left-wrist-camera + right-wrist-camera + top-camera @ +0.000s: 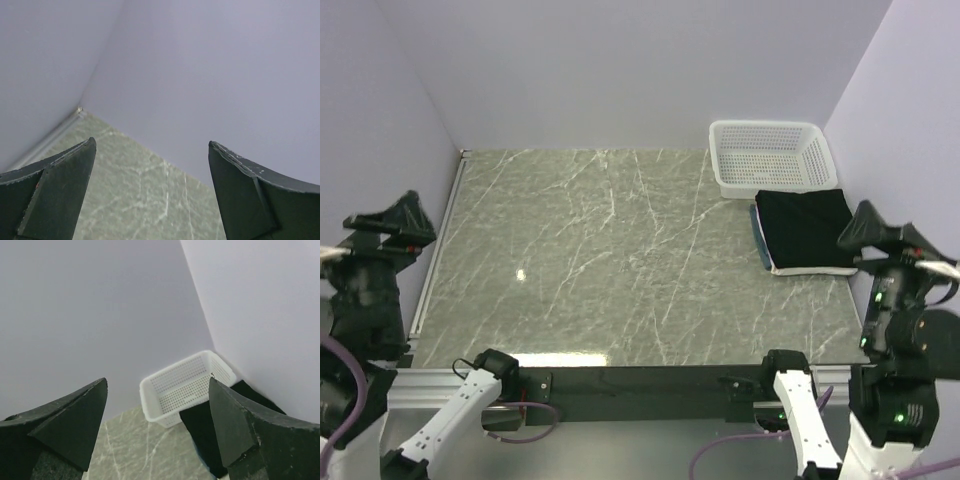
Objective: Fold and stack the t-shirts
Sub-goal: Neatly place the folded tshirt to the corner
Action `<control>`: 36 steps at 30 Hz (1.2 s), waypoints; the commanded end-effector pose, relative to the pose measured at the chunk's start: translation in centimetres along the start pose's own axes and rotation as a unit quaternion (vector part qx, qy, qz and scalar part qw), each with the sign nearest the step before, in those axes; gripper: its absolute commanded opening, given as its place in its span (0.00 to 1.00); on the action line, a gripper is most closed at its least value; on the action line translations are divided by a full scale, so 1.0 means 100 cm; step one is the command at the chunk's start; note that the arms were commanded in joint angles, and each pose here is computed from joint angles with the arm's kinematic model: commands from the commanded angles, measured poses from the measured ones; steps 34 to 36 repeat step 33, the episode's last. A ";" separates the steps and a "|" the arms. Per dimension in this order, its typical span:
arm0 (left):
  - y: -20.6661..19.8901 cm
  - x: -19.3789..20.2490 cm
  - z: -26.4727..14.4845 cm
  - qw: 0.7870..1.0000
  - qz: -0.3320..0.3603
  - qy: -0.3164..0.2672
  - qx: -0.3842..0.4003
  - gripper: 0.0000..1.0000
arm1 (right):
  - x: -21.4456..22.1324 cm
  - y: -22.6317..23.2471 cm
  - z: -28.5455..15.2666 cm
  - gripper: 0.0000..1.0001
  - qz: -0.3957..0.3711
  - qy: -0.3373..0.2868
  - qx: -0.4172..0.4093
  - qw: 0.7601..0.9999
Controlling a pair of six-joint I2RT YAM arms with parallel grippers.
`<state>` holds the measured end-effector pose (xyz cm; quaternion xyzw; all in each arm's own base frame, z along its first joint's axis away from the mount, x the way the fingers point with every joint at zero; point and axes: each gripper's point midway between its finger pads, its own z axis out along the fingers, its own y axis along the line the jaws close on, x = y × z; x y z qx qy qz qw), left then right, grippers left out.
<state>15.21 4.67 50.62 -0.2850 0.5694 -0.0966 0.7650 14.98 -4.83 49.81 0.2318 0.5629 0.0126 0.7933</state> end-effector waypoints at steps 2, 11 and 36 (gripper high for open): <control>0.013 -0.006 -0.002 0.998 0.002 -0.060 0.000 0.99 | 0.020 -0.030 -0.007 0.89 -0.029 -0.010 0.046 0.998; 0.013 0.044 0.012 1.000 0.005 -0.030 0.008 0.99 | 0.029 -0.027 -0.020 0.91 -0.047 -0.025 0.008 0.999; 0.010 0.101 0.041 0.999 -0.028 -0.020 0.006 0.99 | 0.047 -0.025 -0.011 0.94 -0.053 -0.016 -0.005 0.998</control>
